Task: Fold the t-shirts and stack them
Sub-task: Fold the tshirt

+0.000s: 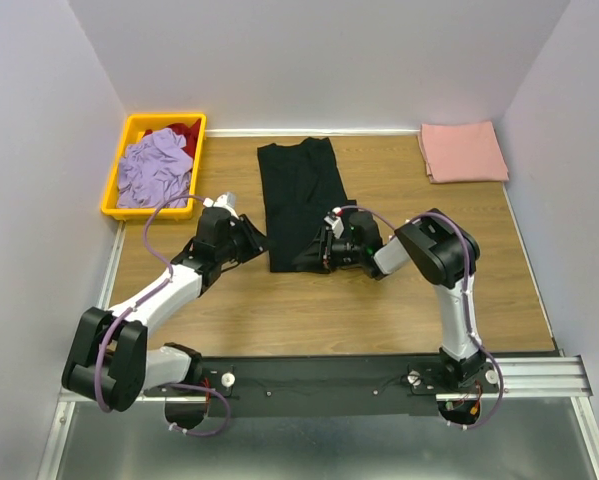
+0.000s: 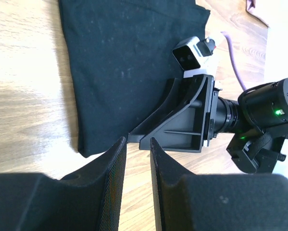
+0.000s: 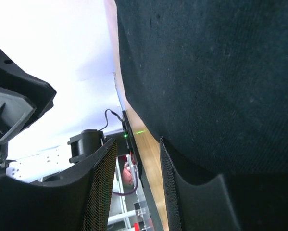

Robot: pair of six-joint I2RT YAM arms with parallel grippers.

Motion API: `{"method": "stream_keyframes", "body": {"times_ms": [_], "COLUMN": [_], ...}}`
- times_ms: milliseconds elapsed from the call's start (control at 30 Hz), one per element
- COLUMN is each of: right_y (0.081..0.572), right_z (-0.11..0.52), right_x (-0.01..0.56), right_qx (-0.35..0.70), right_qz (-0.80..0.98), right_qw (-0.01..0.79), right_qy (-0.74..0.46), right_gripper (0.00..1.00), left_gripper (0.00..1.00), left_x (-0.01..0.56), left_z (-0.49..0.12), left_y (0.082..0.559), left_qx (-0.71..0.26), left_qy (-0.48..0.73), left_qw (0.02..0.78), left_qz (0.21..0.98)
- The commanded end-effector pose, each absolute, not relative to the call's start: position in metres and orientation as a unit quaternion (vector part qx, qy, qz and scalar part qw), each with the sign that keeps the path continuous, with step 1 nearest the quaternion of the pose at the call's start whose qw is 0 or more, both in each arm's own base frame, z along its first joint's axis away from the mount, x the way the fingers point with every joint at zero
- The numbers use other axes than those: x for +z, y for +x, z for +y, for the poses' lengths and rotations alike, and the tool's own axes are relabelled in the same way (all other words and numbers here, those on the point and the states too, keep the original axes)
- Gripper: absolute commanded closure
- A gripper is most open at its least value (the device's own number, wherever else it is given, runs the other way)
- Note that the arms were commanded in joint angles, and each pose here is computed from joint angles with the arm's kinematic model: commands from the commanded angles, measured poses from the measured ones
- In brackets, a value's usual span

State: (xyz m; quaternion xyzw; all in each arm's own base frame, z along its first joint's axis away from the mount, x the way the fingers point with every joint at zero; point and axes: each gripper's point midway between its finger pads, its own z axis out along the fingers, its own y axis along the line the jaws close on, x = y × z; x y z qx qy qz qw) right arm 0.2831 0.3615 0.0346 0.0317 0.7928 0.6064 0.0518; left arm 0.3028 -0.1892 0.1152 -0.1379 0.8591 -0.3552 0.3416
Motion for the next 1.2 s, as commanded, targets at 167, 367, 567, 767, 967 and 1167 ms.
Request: {"method": "stream_keyframes", "body": {"times_ms": [167,367,567,767,967,1167], "right_y": [0.304,0.319,0.318,0.336,0.389,0.439], "right_z": [0.335,0.280,0.238,0.229,0.240,0.245], "right_x": [0.087,0.079,0.027,0.047,0.100,0.085], "right_qx": [0.617,0.600,0.562,0.574,0.596,0.591], "right_qz": [0.776,0.781,0.803,0.790,0.764,0.764], "right_qw": [0.126,0.154,0.142,0.168,0.225,0.232], "right_qy": [0.037,0.078,0.140,0.133,0.099,0.118], "right_gripper": [0.52,0.51,0.52,0.52,0.51,0.51], "left_gripper": [0.66,0.66,0.66,0.66,0.66,0.66], "left_x": [0.114,0.119,0.117,0.112,0.116,0.099], "left_z": [-0.184,-0.186,-0.188,-0.196,-0.208,-0.212], "left_y": [0.305,0.309,0.317,0.332,0.372,0.416], "left_qx": [-0.337,-0.341,-0.338,-0.341,-0.340,-0.326], "left_qy": [-0.132,-0.129,-0.122,-0.117,-0.104,-0.114], "left_qw": [0.354,0.361,0.363,0.360,0.370,0.364], "left_qz": [0.863,0.859,0.860,0.860,0.859,0.865]}}
